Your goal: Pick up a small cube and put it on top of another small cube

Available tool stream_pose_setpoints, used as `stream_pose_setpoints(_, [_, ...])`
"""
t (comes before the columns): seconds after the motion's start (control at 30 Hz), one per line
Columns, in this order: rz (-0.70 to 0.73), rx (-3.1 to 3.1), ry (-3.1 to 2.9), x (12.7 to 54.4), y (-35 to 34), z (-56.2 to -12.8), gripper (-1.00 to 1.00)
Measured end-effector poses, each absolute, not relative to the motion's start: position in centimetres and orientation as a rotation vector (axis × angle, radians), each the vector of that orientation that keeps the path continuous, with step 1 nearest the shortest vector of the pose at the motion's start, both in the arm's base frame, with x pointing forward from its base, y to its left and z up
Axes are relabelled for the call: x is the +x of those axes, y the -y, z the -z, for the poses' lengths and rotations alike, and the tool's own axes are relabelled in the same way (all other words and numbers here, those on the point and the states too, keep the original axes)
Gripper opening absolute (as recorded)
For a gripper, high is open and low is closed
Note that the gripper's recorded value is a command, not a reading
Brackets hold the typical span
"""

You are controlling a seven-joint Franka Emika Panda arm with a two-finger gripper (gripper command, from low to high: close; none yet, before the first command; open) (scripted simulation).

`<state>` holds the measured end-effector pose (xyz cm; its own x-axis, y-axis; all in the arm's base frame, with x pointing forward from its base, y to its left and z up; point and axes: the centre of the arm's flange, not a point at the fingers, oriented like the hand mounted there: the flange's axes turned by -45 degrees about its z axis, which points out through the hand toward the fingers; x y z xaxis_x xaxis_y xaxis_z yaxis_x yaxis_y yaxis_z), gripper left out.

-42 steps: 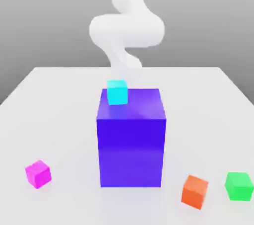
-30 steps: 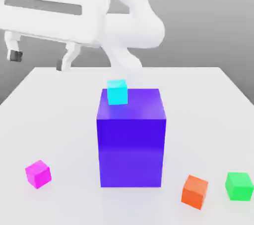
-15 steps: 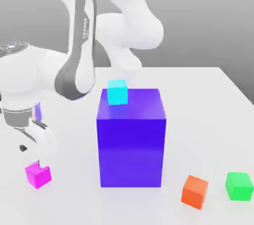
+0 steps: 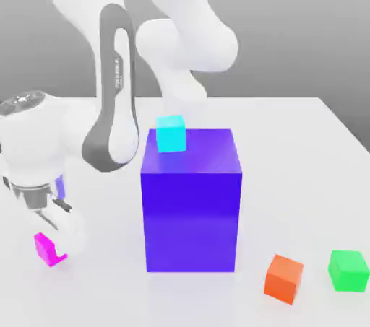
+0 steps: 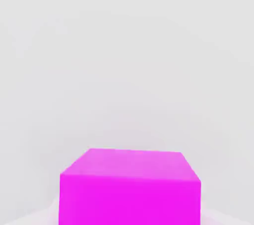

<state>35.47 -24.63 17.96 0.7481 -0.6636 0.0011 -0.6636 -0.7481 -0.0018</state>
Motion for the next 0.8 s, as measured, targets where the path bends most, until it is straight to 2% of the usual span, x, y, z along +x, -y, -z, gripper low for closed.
stream_pose_setpoints(0.13, [-0.038, -2.975, -0.977, 38.8, 22.9, -19.3, -1.0])
stream_pose_setpoints(0.27, [-0.051, -3.064, -0.635, 44.1, 13.4, -20.0, -1.0])
stream_pose_setpoints(0.43, [-0.054, -3.12, -0.244, 47.0, 1.0, -20.9, -1.0])
stream_pose_setpoints(0.6, [-0.045, -3.13, 0.138, 46.2, -11.4, -22.2, -1.0])
stream_pose_setpoints(0.73, [-0.023, -3.103, 0.449, 43.1, -21.4, -23.1, -1.0])
stream_pose_setpoints(0.8, [-0.005, -3.079, 0.604, 41.4, -26.4, -22.0, -1.0])
